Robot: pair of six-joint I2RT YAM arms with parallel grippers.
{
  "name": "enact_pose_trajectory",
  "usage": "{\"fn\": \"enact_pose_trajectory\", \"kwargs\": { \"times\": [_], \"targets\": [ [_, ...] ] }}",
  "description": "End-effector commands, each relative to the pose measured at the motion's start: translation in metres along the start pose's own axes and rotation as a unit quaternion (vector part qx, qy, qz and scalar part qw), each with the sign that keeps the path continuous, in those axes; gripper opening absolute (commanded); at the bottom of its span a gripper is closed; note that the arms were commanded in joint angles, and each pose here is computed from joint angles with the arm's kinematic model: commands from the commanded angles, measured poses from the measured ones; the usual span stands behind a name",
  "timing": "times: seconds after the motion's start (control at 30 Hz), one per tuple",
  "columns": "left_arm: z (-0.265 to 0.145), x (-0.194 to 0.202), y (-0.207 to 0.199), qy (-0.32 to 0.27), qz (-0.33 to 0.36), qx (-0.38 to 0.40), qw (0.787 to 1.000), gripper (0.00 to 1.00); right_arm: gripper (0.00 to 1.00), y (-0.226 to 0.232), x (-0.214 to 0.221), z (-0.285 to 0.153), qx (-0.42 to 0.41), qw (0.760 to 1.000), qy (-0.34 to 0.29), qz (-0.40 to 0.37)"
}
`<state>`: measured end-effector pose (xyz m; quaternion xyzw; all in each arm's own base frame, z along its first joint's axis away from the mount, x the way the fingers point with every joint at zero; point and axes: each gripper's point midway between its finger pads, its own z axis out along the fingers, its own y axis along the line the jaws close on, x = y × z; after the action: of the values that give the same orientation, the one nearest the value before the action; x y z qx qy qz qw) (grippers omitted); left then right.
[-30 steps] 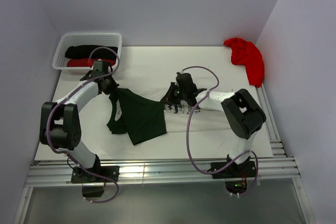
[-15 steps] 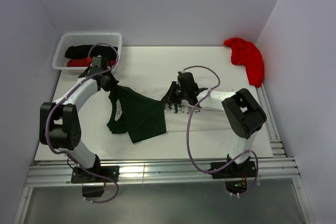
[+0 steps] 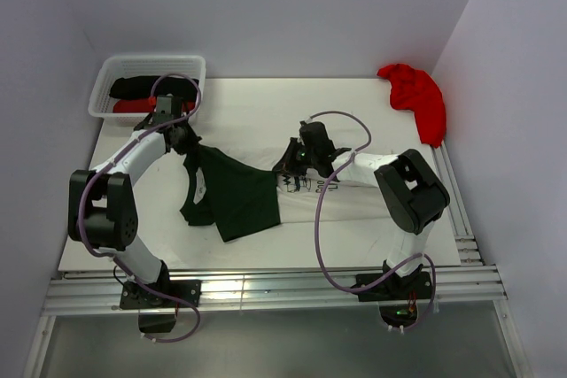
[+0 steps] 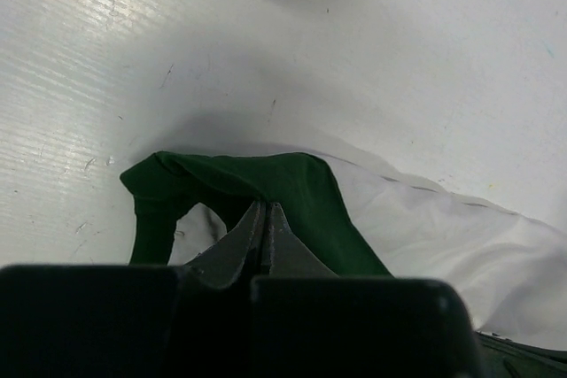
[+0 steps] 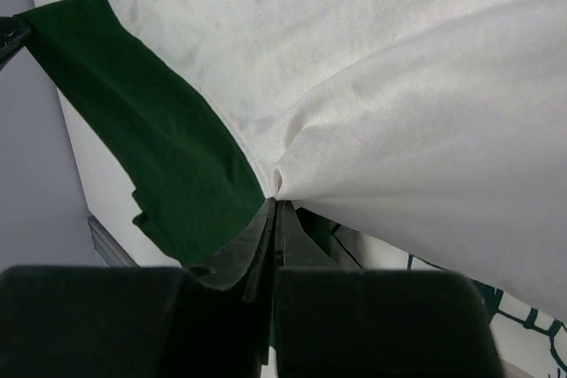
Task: Roll the t-shirts
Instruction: Fold the tshirt
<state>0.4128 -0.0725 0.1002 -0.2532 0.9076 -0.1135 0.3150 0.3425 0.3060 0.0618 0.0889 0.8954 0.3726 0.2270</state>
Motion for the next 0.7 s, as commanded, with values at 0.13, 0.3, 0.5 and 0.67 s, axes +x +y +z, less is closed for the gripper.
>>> {"fn": "enact_pose_trajectory", "kwargs": {
  "times": [0.13,0.3,0.5,0.67],
  "targets": [
    [-0.007,-0.024,-0.012,-0.025,0.013,0.014,1.000,0.00,0.00,0.028,-0.023,-0.006,-0.036,0.999,-0.027,-0.008],
    [-0.012,-0.032,-0.018,-0.031,0.013,0.020,0.999,0.00,0.00,0.033,-0.028,-0.009,-0.042,0.998,-0.035,-0.003],
    [-0.013,-0.039,-0.023,-0.033,0.016,0.021,0.999,0.00,0.00,0.033,-0.038,-0.009,-0.043,0.998,-0.042,0.004],
    [-0.003,-0.042,-0.022,-0.030,0.017,0.017,0.999,0.01,0.00,0.034,-0.041,-0.006,-0.042,0.998,-0.043,0.007]
  ]
}}
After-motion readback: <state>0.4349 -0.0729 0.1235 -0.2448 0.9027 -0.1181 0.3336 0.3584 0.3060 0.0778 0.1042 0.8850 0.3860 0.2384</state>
